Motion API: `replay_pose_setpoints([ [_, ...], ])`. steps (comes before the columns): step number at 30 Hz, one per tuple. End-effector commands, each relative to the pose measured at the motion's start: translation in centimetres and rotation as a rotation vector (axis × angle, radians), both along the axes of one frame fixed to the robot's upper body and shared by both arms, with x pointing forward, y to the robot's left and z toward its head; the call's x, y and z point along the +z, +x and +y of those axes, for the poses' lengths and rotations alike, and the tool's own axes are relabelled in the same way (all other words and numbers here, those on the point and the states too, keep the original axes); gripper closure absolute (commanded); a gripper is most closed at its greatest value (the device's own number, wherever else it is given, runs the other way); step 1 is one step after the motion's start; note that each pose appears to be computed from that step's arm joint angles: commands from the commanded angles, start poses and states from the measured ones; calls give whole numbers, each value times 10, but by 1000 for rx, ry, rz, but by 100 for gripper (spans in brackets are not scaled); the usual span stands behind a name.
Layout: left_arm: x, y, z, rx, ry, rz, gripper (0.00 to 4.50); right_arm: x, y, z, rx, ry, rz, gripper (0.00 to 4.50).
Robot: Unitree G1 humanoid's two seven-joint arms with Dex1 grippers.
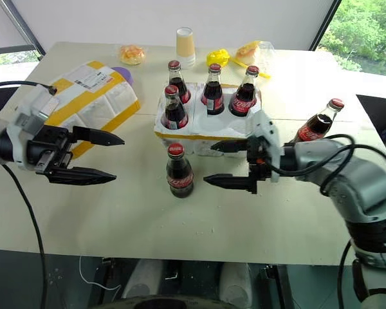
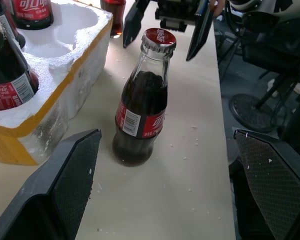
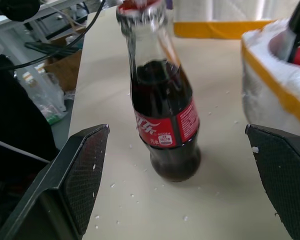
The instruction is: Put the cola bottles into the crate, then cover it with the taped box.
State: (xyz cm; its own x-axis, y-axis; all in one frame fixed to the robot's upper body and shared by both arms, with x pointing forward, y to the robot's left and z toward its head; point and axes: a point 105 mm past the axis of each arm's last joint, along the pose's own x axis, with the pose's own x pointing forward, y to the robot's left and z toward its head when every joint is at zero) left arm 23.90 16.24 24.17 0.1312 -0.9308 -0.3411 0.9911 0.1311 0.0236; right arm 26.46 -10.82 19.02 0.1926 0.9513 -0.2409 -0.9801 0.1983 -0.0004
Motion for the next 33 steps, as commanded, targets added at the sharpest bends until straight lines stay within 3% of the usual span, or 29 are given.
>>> replay_pose_setpoints([
  [1,8,-8,-1,-7,17,-53,5,3,10,7,14,40,-33,0],
  [16,-2,-2,-1,13,77,-103,5,-31,6,28,136,27,-16,0],
  [33,4,2,-3,12,80,-125,5,-39,18,58,161,93,-19,0],
])
